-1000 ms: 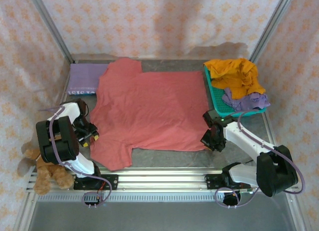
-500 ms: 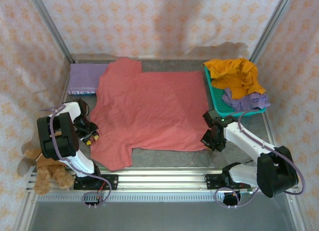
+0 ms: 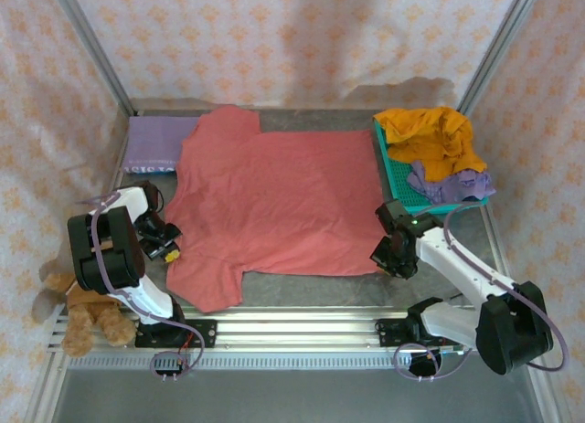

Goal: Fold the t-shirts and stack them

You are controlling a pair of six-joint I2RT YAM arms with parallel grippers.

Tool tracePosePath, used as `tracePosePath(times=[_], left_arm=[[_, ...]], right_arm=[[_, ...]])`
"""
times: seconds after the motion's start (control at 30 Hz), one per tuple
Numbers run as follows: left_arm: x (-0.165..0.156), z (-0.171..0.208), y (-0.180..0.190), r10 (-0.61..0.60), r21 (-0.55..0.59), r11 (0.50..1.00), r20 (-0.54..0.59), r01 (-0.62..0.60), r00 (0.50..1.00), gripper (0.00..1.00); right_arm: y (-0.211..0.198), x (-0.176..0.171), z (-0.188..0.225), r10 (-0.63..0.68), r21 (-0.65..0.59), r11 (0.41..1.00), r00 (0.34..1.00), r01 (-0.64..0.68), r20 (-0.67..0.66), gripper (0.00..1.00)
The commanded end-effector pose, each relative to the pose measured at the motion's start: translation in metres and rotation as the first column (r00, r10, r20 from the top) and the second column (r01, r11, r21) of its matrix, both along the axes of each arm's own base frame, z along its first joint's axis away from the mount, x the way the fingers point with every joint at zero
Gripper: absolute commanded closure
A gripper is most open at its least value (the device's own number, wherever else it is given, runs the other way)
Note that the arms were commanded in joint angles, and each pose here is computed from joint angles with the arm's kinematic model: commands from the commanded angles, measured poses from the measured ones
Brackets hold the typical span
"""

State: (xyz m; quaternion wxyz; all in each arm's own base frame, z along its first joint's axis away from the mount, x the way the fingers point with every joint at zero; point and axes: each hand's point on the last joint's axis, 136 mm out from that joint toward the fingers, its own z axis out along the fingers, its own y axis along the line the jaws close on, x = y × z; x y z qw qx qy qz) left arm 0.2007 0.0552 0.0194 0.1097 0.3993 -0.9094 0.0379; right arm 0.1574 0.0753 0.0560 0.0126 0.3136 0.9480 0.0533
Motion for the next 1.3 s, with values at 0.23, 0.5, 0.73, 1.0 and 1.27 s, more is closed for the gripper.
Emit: tracePosePath(times=[0.23,0.5,0.73,1.0,1.27], left_arm=[[0.043,0.057,-0.023,-0.014,-0.136,0.99,0.131,0.032,0.991,1.0],[0.069,0.075,-0.025,0.014,-0.17,0.985,0.191,0.019,0.981,1.0],[0.098,0.091,-0.023,0.052,-0.188,0.982,0.259,-0.003,0.964,1.0],[0.124,0.092,-0.016,0.069,-0.2,0.98,0.286,-0.01,0.956,1.0],[0.147,0.095,-0.007,0.064,-0.185,0.983,0.3,-0.007,0.952,1.0]], right_arm=[[-0.001,0.027,0.021,-0.057,-0.021,0.998,0.995,0.059,0.082,1.0],[-0.009,0.055,0.029,-0.071,-0.084,0.993,0.988,0.083,0.134,1.0],[-0.011,0.082,0.029,-0.065,-0.116,0.989,0.982,0.087,0.175,1.0],[-0.013,0.106,0.027,-0.068,-0.144,0.984,0.973,0.101,0.223,1.0],[-0.022,0.128,0.022,-0.077,-0.176,0.977,0.968,0.121,0.239,1.0]])
